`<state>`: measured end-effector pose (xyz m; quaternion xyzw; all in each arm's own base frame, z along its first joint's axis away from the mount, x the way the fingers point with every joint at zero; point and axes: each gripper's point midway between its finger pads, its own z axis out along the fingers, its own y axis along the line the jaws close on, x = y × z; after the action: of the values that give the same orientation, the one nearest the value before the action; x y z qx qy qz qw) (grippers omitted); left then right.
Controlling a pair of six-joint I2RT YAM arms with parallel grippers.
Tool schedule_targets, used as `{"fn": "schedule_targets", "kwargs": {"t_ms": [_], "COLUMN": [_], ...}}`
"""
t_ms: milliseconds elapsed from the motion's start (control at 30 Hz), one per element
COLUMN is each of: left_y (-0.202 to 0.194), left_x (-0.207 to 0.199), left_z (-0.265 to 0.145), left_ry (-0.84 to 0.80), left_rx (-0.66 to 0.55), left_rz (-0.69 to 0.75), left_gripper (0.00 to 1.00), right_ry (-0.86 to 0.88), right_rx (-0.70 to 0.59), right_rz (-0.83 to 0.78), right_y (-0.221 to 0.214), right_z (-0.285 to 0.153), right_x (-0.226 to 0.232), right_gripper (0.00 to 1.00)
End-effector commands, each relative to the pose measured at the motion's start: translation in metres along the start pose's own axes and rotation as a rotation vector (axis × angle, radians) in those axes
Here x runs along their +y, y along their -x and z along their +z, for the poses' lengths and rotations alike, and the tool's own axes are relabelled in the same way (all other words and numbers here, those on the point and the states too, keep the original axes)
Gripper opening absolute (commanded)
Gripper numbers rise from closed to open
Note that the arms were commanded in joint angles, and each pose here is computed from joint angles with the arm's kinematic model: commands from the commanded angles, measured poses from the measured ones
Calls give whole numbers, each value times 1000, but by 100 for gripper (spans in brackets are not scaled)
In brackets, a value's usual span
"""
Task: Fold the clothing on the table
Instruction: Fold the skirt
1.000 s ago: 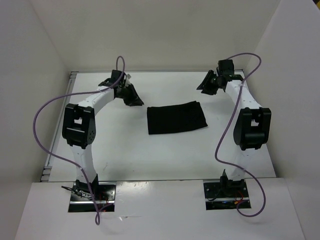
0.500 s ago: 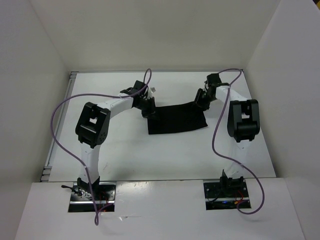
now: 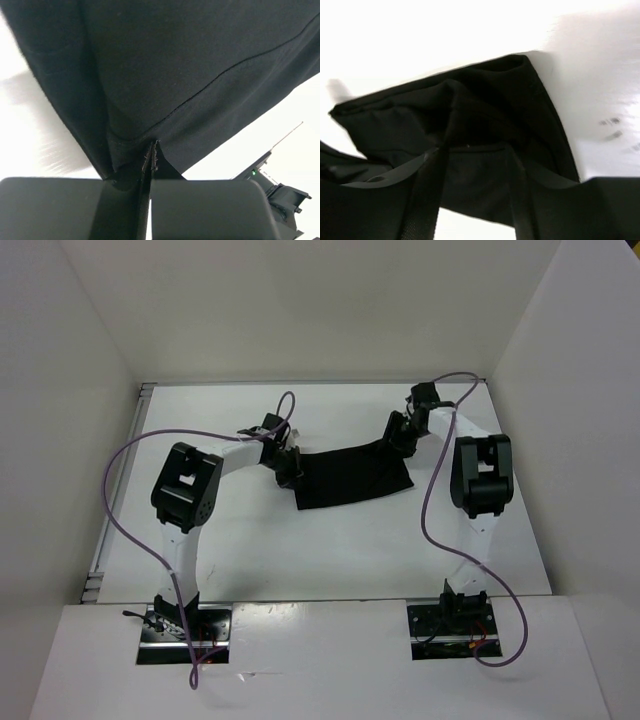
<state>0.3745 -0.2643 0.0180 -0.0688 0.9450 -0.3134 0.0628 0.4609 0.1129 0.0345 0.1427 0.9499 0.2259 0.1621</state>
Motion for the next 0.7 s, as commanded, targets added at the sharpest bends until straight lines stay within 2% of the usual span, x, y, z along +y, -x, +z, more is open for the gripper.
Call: {"fn": "schedule_targets", "kwargs": {"t_ms": [0, 67, 300, 667], "left_y": [9, 22, 47, 52], "left_x": [63, 72, 86, 94], "left_z": [-3, -14, -36, -44], "left_ry": [210, 216, 206, 207], "left_rx": [-58, -90, -137, -140], "left_rz": [-53, -72, -106, -107], "left_gripper": [0, 0, 0, 0], "right_ry": [24, 13, -68, 80], "right_rx": [-136, -116, -67, 77], "right_rz": [-110, -128, -141, -151], "right_y": [25, 12, -16, -50], "right_z": [-51, -63, -60, -25], "right_x": [27, 24, -3, 4], "right_gripper": [56, 61, 61, 61]}}
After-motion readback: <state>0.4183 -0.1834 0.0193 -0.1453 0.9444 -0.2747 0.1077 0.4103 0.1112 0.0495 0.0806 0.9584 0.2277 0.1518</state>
